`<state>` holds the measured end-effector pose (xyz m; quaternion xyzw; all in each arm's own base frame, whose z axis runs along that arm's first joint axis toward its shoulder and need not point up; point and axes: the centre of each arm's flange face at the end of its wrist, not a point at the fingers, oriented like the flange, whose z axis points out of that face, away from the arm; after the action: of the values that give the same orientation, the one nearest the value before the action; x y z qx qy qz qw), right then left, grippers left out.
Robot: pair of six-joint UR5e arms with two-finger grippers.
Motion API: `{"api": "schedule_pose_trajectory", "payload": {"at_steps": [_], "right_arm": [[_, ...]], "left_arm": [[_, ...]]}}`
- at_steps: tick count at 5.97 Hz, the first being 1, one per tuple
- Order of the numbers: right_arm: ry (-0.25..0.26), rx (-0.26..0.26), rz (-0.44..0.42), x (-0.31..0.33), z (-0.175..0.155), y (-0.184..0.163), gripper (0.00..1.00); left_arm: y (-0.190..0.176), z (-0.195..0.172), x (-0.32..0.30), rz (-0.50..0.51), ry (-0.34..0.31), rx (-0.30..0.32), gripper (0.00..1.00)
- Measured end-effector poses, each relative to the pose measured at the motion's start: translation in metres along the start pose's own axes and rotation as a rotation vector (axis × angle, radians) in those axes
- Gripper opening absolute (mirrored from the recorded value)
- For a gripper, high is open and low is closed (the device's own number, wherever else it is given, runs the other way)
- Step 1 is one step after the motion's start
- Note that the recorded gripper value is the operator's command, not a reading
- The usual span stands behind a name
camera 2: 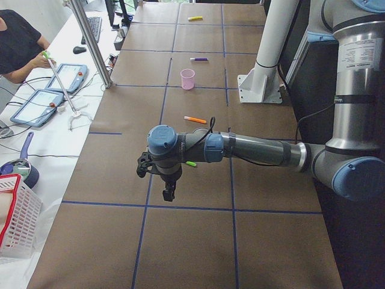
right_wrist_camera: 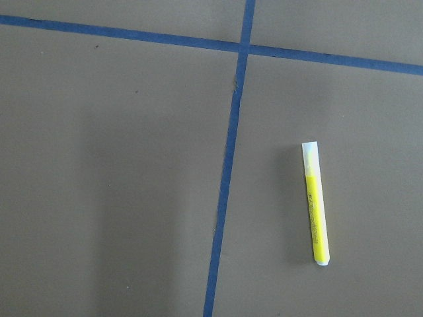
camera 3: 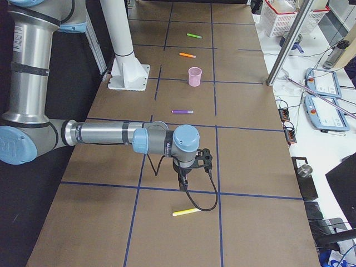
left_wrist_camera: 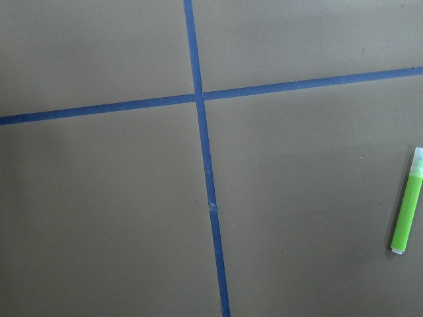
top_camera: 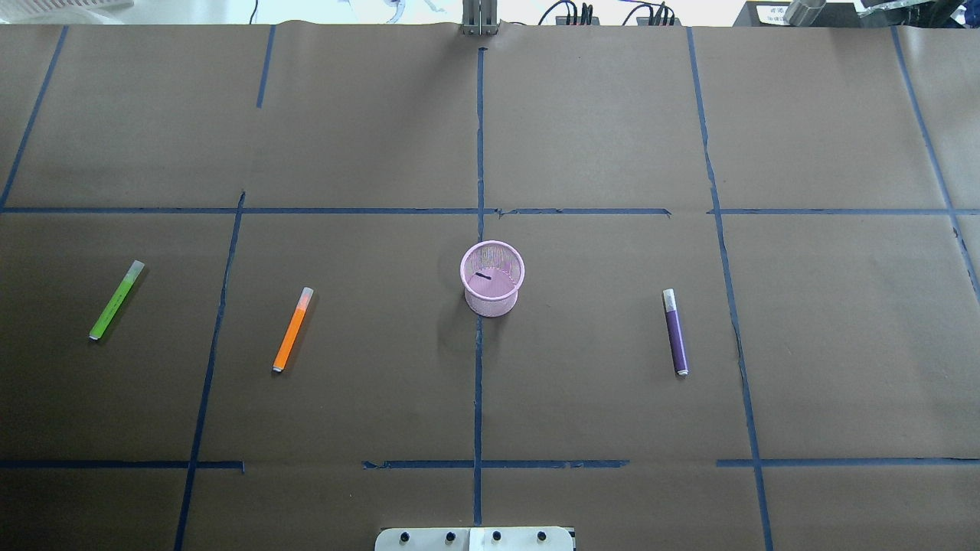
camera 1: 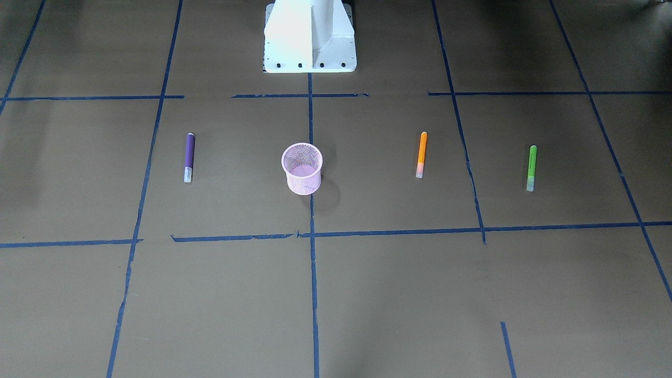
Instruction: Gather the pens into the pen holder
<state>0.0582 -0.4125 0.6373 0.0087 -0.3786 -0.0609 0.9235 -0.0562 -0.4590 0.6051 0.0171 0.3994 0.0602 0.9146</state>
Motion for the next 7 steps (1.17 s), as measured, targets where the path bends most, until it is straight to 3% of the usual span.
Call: {"api": "schedule_pose_trajectory", "payload": {"at_steps": [7], "right_arm": [[-0.002, -0.007, 0.006, 0.001, 0.003, 0.007, 1.00]], "left_arm": [[0.013, -0.003, 0.022, 0.043, 0.006, 0.009, 1.00]]}}
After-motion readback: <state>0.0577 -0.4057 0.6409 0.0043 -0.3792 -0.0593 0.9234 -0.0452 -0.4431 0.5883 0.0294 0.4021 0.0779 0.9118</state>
